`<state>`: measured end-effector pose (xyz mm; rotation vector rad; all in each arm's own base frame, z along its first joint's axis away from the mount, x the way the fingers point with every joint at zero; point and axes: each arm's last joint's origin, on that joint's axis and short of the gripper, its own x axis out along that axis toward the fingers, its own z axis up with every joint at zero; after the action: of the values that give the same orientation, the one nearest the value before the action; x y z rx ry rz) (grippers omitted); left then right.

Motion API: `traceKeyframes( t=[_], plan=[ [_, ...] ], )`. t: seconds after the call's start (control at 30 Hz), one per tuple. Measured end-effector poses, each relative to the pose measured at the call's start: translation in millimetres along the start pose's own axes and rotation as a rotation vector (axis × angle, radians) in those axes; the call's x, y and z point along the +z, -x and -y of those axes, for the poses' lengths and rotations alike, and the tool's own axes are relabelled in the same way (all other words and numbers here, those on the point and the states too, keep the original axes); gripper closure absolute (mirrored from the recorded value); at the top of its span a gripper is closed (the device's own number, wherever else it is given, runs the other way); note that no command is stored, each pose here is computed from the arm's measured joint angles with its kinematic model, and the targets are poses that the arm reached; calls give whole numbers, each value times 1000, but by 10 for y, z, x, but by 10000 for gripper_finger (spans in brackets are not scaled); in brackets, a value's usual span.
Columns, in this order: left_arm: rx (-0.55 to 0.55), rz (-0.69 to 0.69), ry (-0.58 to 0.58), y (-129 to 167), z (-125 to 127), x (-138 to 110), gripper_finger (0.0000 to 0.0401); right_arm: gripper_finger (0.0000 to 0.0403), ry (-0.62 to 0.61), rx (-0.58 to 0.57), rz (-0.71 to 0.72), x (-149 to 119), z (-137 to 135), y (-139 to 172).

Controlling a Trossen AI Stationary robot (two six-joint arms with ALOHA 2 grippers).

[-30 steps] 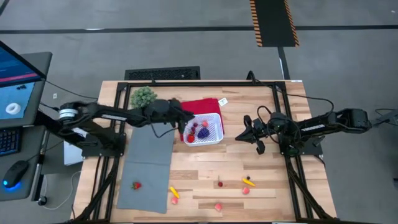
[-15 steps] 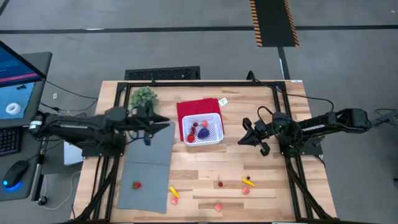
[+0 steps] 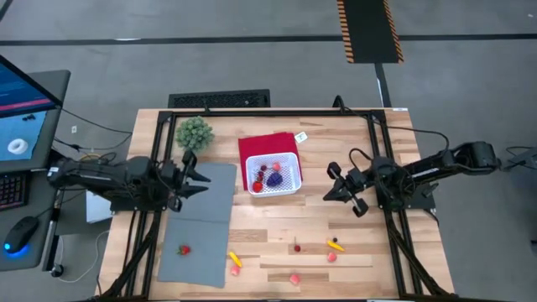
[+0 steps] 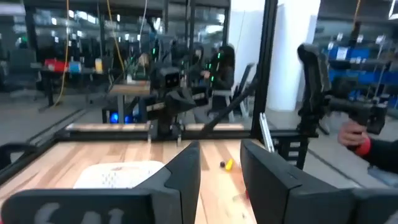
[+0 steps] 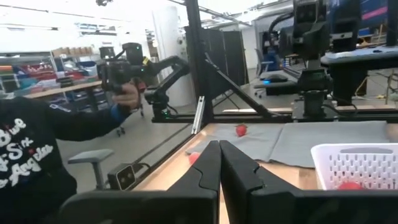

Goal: Pick and placing Produce into tupperware
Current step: Put the yellow corn into the white bin

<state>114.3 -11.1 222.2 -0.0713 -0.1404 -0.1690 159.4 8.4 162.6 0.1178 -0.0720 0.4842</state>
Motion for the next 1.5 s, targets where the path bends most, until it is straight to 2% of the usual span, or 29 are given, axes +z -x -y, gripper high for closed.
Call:
traceKeyframes(
  t=[0.23,0.4,0.83,0.97,1.1,1.2,1.33,1.4,1.5],
  plan=[
    [32,71,-46,85,-40,-168,297,368,27,-70,14,2,-14,-18],
    [164,-4,-65,133,-117,-239,297,367,28,-69,14,1,-16,-19],
    [181,82,-110,235,-137,-151,297,375,-21,-73,9,-6,-13,-21],
    [219,34,-103,234,-152,-198,297,372,-43,-76,-1,-15,-9,-23],
    [321,14,-85,238,-183,-221,297,368,-55,-109,23,88,36,-101],
    [347,22,-62,240,-190,-217,297,368,-50,-126,-63,144,52,-272],
    [344,21,-59,240,-189,-219,297,373,-53,-228,-249,283,61,-564],
    [344,17,-48,240,-190,-224,297,374,-95,-262,-356,356,57,-688],
    [344,15,-42,240,-190,-227,297,374,-220,-295,-512,422,24,-795]
  ],
)
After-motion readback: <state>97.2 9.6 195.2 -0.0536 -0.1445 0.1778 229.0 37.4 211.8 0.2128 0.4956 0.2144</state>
